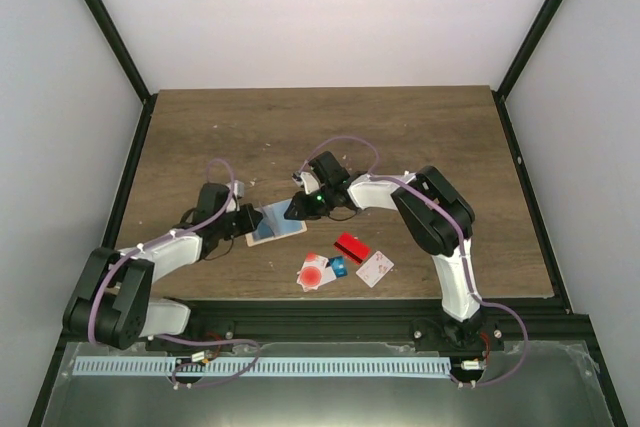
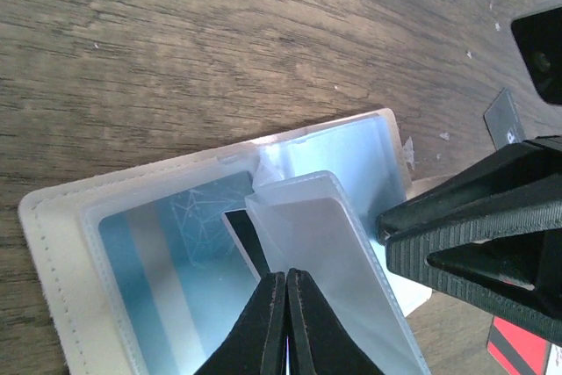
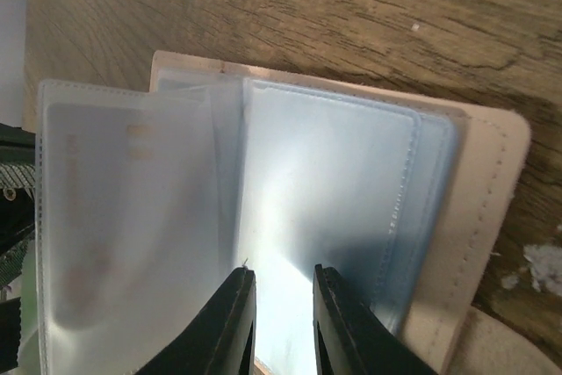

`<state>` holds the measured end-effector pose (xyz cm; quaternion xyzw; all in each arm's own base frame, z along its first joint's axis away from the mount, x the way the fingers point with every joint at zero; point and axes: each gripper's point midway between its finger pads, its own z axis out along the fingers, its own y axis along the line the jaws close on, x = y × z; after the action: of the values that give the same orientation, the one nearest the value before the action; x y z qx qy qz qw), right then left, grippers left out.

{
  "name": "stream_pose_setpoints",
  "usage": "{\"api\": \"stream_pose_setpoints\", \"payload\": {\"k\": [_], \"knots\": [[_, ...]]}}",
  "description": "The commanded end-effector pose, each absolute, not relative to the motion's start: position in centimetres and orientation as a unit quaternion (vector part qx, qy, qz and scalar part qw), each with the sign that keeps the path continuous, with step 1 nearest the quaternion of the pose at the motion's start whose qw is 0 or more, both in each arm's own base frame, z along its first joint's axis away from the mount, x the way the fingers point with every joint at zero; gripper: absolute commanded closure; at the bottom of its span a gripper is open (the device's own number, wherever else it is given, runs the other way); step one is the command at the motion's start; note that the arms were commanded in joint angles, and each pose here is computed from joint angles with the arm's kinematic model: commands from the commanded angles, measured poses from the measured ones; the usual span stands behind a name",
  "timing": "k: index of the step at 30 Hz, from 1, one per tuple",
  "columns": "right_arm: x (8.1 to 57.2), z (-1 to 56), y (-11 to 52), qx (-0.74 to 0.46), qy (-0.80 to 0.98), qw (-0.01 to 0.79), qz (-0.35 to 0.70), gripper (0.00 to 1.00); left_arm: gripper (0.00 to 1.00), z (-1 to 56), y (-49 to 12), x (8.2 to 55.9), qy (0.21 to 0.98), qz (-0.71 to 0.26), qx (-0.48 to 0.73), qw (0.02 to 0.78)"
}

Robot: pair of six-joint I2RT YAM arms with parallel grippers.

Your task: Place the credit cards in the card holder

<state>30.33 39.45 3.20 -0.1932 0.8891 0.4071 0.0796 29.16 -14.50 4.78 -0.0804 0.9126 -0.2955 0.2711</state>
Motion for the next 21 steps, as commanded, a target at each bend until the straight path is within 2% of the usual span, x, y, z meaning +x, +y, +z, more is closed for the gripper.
{"api": "stream_pose_setpoints", "payload": {"k": [1, 8, 13, 17, 21], "knots": [[29.9, -1.7, 37.2, -0.169, 0.925, 0.052, 0.337, 0.79, 0.96, 5.6, -14.9, 29.0, 0.901, -0.322, -0.074, 0.281], [30.1, -1.1, 37.5, -0.167, 0.923, 0.054, 0.342, 0.79, 0.96, 5.2, -13.1, 28.2, 0.908, -0.285, -0.091, 0.292], [29.3, 3.8, 38.7, -0.198, 0.890, 0.091, 0.400, 0.79, 0.96, 4.4, -12.8, 27.8, 0.913, -0.276, -0.090, 0.287], [28.0, 7.6, 38.5, -0.239, 0.861, 0.151, 0.422, 0.69, 0.96, 4.1, -13.0, 27.6, 0.913, -0.280, -0.087, 0.283], [26.2, 8.3, 38.7, -0.273, 0.850, 0.186, 0.411, 0.60, 0.96, 4.1, -12.9, 27.4, 0.915, -0.278, -0.086, 0.280]]}}
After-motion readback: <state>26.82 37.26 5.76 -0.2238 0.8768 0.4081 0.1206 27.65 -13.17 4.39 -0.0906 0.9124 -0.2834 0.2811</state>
